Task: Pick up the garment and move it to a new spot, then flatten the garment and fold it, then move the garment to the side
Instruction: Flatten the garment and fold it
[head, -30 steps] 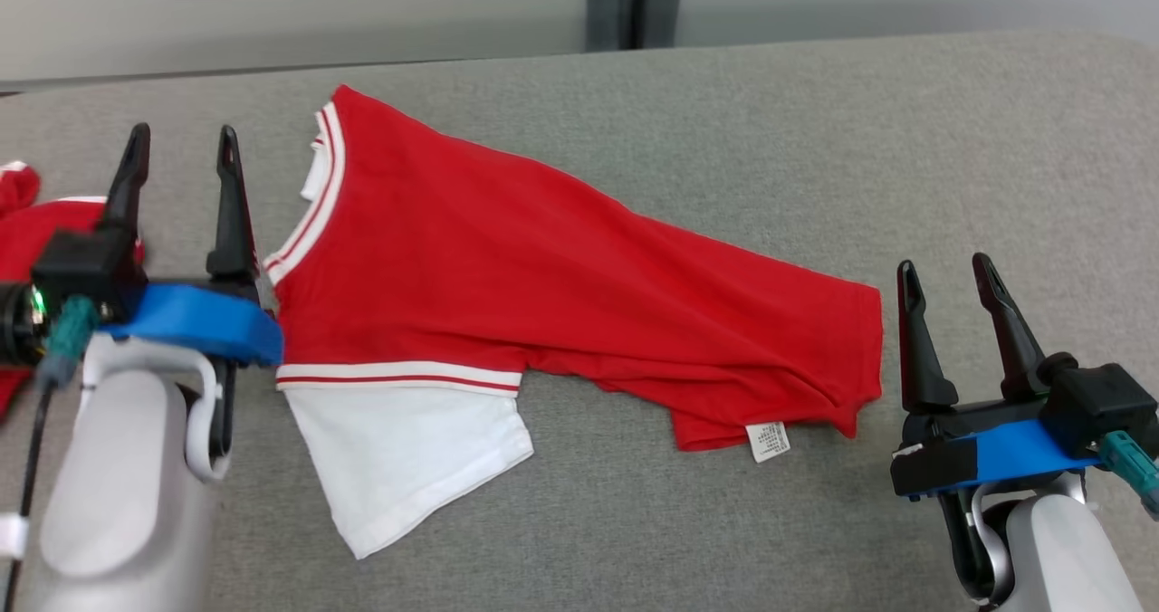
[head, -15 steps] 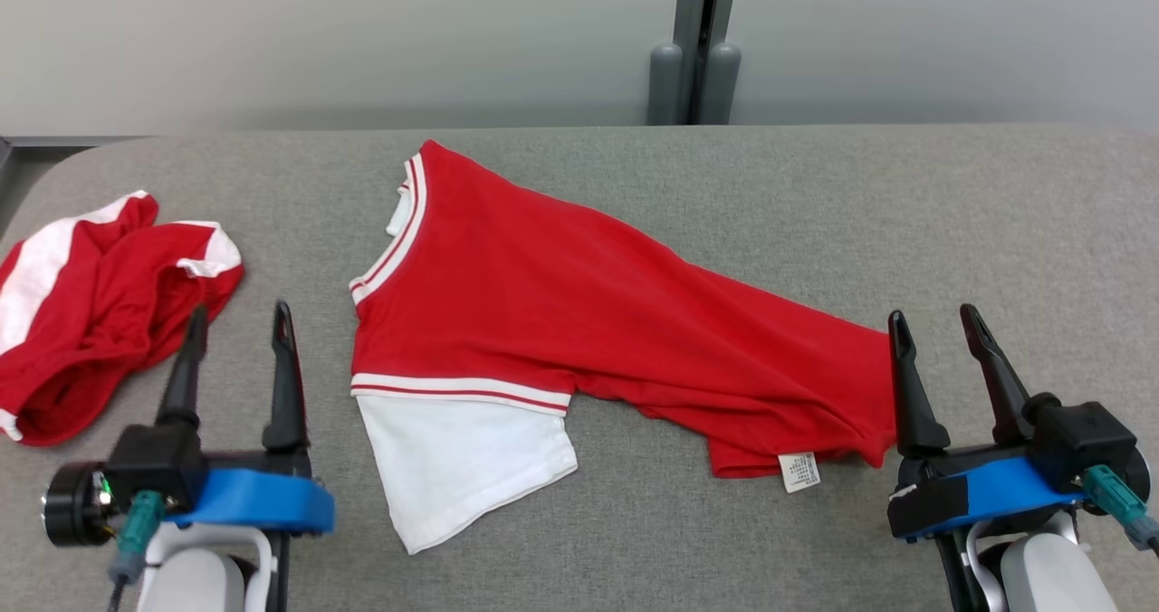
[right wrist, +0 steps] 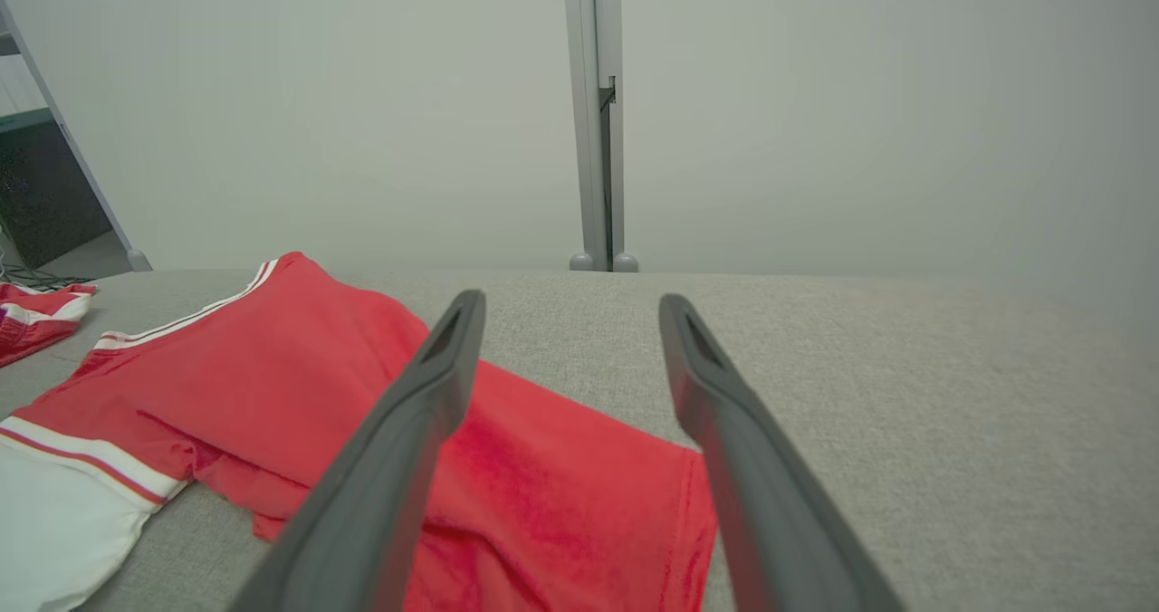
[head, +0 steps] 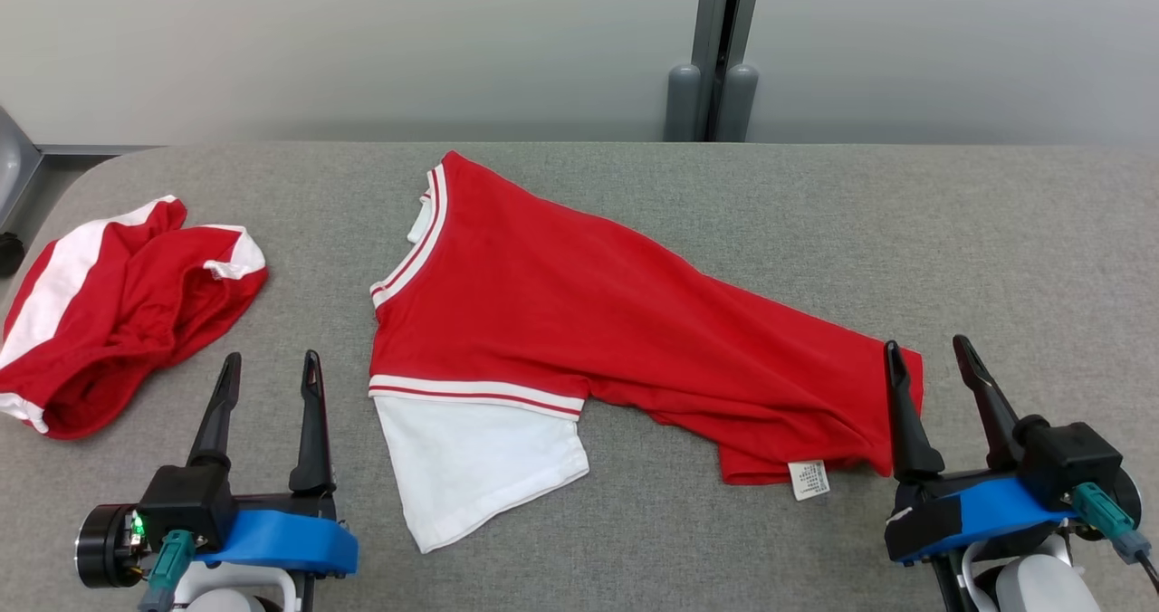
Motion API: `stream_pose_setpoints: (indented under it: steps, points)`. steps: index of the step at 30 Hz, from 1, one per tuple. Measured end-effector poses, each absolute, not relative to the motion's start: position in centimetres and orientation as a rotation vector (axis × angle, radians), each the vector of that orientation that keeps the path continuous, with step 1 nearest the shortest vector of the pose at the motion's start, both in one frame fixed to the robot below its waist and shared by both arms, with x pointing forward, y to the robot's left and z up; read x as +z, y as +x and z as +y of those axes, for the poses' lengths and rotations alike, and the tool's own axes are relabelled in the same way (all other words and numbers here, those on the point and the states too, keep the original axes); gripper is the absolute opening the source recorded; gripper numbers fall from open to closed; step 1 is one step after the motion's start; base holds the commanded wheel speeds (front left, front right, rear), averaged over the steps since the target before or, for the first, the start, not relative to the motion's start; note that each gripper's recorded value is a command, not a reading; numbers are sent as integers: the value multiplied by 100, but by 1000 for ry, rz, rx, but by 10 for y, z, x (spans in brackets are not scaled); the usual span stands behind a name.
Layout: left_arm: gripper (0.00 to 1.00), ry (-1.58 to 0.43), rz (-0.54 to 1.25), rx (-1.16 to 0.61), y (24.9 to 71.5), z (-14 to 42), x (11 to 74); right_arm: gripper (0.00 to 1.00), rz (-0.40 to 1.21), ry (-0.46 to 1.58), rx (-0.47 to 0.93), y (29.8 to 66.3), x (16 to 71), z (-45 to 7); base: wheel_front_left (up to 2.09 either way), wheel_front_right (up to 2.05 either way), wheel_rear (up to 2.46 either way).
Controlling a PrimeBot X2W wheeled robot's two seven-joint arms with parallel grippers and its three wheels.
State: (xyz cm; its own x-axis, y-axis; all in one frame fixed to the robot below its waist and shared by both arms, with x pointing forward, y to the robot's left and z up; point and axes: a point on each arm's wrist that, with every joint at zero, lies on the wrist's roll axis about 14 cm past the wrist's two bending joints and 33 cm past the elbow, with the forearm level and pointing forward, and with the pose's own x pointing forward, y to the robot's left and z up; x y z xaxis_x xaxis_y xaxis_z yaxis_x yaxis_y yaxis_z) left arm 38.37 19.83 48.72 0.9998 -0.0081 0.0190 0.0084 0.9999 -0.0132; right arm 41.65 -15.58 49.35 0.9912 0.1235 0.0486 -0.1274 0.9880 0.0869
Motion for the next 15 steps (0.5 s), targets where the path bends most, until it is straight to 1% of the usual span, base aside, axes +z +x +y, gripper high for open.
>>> stream_pose_setpoints:
  steps: [4,11,15]
  points:
    - [100,-11,-25,-12,384,198,489,100,-29,85,133,413,489,-154,0,0,0]
    - [100,-12,-28,-7,383,199,490,100,58,71,147,387,461,-153,0,0,0]
    - [100,-13,-19,-15,384,196,487,100,116,86,173,375,446,-144,0,0,0]
